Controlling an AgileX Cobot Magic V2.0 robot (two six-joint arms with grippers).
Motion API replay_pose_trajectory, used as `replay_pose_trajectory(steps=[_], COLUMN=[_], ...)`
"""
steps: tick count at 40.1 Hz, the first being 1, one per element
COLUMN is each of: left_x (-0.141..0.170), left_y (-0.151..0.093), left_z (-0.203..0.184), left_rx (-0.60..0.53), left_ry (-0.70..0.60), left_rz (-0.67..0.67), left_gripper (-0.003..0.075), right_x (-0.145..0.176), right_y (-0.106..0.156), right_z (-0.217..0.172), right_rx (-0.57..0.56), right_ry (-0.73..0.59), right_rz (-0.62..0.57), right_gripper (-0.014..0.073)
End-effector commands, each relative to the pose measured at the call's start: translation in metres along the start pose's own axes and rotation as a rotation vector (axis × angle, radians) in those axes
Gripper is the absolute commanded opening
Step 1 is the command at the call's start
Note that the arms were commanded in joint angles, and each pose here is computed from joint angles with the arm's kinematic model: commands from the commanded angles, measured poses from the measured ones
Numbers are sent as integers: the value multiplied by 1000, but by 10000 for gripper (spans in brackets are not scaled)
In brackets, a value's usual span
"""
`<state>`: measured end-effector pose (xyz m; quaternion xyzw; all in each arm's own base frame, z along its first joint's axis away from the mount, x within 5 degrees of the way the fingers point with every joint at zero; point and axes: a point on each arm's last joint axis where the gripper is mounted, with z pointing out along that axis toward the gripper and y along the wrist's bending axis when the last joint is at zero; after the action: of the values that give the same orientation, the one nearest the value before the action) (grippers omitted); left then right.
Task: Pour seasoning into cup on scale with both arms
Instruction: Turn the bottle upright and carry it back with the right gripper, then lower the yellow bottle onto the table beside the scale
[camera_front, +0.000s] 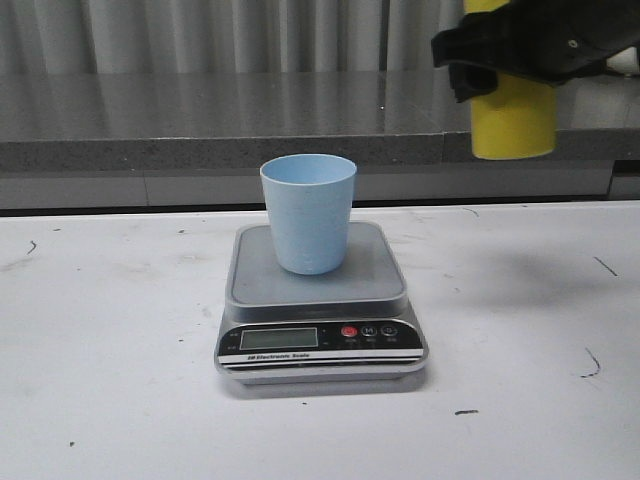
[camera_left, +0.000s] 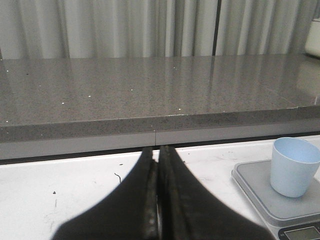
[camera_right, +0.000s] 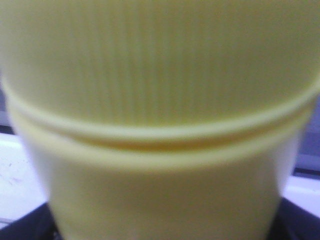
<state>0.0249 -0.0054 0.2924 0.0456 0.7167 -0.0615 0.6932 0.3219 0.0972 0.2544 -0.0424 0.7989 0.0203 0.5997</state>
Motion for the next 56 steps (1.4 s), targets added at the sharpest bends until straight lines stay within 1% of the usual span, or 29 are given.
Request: replay_pose_trajectory(steps=[1,4,8,11,13,21,26,36,38,40,43,47,49,52,54,56], left_x=[-15,-15,-15,-15,-15,-15,-15,-15,-15,-15,-15,-15,-15,-15,-15,-15], left_y=[0,0,0,0,0,0,0,0,0,0,0,0,0,0,0,0], left_z=[-1,-1,-1,-1,-1,-1,-1,-1,-1,-1,-1,-1,-1,-1,-1,-1], left_rx=[3,3,3,3,4,4,4,4,4,4,4,4,4,4,4,4], left_ry=[-98,-98,-98,-98,-99,-99,-99,-99,-99,-99,-99,-99,-99,-99,-99,-99], left_rz=[-18,-18,-18,-18,-21,-21,-21,-21,-21,-21,-21,-21,-21,-21,-21,-21], left_gripper=[-20,-20,-20,-20,-20,-20,-20,-20,-20,-20,-20,-20,-20,-20,-20,-20], right_x=[-13,8,27,40,48,77,88,91,92,94,94,93,92,92,92,92], right_y=[-5,-3,-4,-5,-4,-3,-2,-2,-2,-1,-1,-2,-2,-2,-2,-2], right_z=[-25,-31,-35,-30,-24,-4,2,4,4,4,5,4,4,4,4,4], right_rx=[40,-10,-58,-59,-54,-25,-17,-17,-19,-20,-20,-18,-13,-13,-13,-13], right_ry=[-223,-252,-307,-332,-331,-350,-344,-324,-310,-295,-289,-303,-311,-315,-315,-315], right_rz=[-37,-50,59,131,146,110,97,94,94,94,94,94,97,97,97,97], right_gripper=[76,76,76,76,76,76,77,87,125,187,302,489,561,633,654,652])
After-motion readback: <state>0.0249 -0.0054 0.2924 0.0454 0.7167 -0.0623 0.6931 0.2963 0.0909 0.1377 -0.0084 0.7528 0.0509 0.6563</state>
